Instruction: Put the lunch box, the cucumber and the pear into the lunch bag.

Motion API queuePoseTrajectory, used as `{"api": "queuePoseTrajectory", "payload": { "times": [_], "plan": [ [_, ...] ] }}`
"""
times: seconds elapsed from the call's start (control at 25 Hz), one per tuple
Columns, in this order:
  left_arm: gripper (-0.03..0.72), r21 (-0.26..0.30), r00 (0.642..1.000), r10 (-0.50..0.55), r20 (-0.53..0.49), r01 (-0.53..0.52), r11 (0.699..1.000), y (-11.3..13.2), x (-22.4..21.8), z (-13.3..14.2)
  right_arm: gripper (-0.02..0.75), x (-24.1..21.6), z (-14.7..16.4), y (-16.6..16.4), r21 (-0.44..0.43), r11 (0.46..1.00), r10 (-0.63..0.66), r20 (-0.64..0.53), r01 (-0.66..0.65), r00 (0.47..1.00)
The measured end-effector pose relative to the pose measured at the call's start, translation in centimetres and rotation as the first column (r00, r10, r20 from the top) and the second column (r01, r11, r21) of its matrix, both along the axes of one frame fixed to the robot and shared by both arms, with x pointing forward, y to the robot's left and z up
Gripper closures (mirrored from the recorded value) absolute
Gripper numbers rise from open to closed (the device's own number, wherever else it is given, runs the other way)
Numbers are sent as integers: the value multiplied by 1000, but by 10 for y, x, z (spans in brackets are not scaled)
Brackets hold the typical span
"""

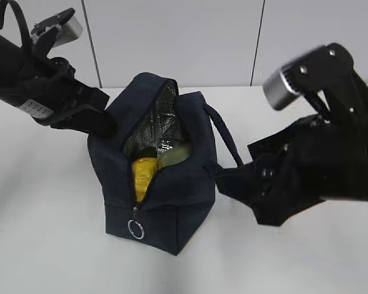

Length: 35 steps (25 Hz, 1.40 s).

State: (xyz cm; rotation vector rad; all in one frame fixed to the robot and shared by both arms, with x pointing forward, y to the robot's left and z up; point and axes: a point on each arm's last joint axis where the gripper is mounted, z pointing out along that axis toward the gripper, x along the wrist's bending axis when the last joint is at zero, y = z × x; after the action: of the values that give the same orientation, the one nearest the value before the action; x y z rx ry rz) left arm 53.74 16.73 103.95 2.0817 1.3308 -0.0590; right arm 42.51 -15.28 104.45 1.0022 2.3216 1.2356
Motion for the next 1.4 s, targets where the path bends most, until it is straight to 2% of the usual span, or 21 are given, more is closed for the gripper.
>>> {"api": "queuePoseTrajectory", "payload": {
  "times": [0.16, 0.32, 0.44, 0.56, 0.64, 0.8, 0.88, 1.08, 1.24, 1.4],
  "plan": [
    [667, 7, 1000, -2, 4, 2, 1000, 0, 0, 0, 195, -16, -11, 7, 21, 999, 37, 62, -39, 997],
    [667, 7, 1000, 1, 8, -1, 1000, 1, 1, 0, 253, -28, -16, 17, 6, 996, 90, 94, -91, 991],
    [667, 8, 1000, 0, 10, 0, 1000, 1, 1, 0, 296, -29, -14, 19, 24, 996, 79, 101, -82, 992],
    [648, 13, 1000, -14, 20, 14, 1000, 1, 1, 0, 308, -29, -14, 19, 42, 997, 63, 92, -67, 994],
    [583, 19, 999, -26, 29, 26, 999, 1, 1, 0, 310, -29, -14, 19, 47, 997, 58, 88, -63, 994],
    [331, 23, 997, -41, 59, 40, 999, 2, -2, 6, 314, -28, -13, 19, 52, 997, 51, 88, -55, 995],
    [260, 22, 995, -52, 87, 51, 998, 3, -6, 14, 318, -28, -12, 19, 70, 997, 31, 81, -37, 996],
    [226, 29, 981, -112, 157, 109, 994, 6, -19, 34, 327, -26, -8, 20, 132, 991, -17, 44, 11, 999],
    [222, 28, 966, -161, 204, 159, 987, 6, -27, 46, 328, -30, -8, 23, 148, 989, 19, -7, -18, 1000],
    [222, 38, 950, -209, 232, 206, 978, 7, -34, 52, 340, -34, -12, 24, 56, 989, 137, 60, -140, 989]
  ]
}}
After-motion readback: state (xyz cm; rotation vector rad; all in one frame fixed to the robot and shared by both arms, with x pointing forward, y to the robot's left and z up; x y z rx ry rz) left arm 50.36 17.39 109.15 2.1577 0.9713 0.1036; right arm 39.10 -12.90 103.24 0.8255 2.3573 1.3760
